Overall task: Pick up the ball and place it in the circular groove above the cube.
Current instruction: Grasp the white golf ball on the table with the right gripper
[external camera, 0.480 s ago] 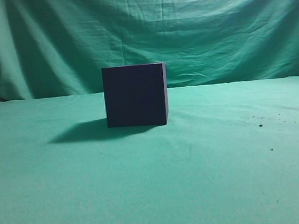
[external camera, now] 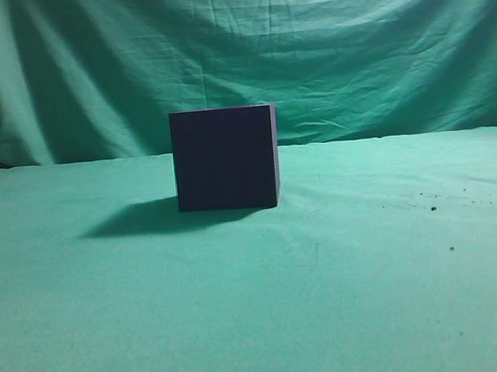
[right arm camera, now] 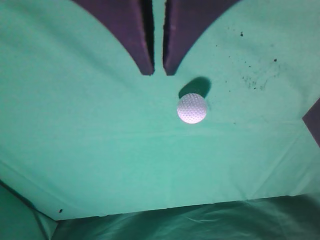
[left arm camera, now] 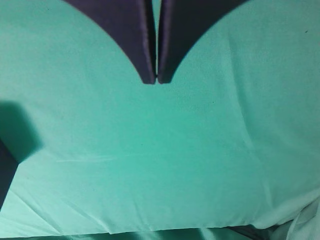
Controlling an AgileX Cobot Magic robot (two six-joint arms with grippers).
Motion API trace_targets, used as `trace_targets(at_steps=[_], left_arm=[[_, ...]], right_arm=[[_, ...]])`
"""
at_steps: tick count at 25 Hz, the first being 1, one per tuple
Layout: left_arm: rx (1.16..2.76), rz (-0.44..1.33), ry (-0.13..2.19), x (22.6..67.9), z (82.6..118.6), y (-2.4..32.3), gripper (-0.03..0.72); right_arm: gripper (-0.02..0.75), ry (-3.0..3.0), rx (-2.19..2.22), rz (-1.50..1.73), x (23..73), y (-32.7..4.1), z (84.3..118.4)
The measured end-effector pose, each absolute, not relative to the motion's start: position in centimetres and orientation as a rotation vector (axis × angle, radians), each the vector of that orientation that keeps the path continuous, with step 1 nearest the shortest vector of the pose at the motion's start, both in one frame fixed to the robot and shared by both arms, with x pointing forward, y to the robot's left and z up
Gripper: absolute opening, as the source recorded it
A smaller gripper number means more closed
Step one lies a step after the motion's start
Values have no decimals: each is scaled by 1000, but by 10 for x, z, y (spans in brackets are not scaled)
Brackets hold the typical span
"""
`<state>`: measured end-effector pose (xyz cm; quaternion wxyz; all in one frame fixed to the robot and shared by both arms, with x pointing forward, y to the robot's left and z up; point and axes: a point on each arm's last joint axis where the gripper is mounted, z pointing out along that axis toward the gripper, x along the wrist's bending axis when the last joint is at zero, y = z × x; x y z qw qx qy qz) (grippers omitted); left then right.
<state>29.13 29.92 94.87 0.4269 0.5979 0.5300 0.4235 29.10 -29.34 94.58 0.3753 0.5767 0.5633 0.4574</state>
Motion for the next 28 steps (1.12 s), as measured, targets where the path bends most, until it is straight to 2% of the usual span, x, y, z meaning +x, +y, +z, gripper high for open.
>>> trace_targets(at_steps=[15, 22, 28], left_arm=[[1494, 1058, 1324, 291, 949, 299, 0], [1494, 1058, 1324, 291, 949, 299, 0], [1494, 1058, 1324, 291, 949, 299, 0]], right_arm=[[50, 1402, 1419, 1191, 293, -294, 951], [50, 1074, 1118, 1425, 294, -295, 989], [50, 1240, 1248, 1313, 301, -294, 1034]])
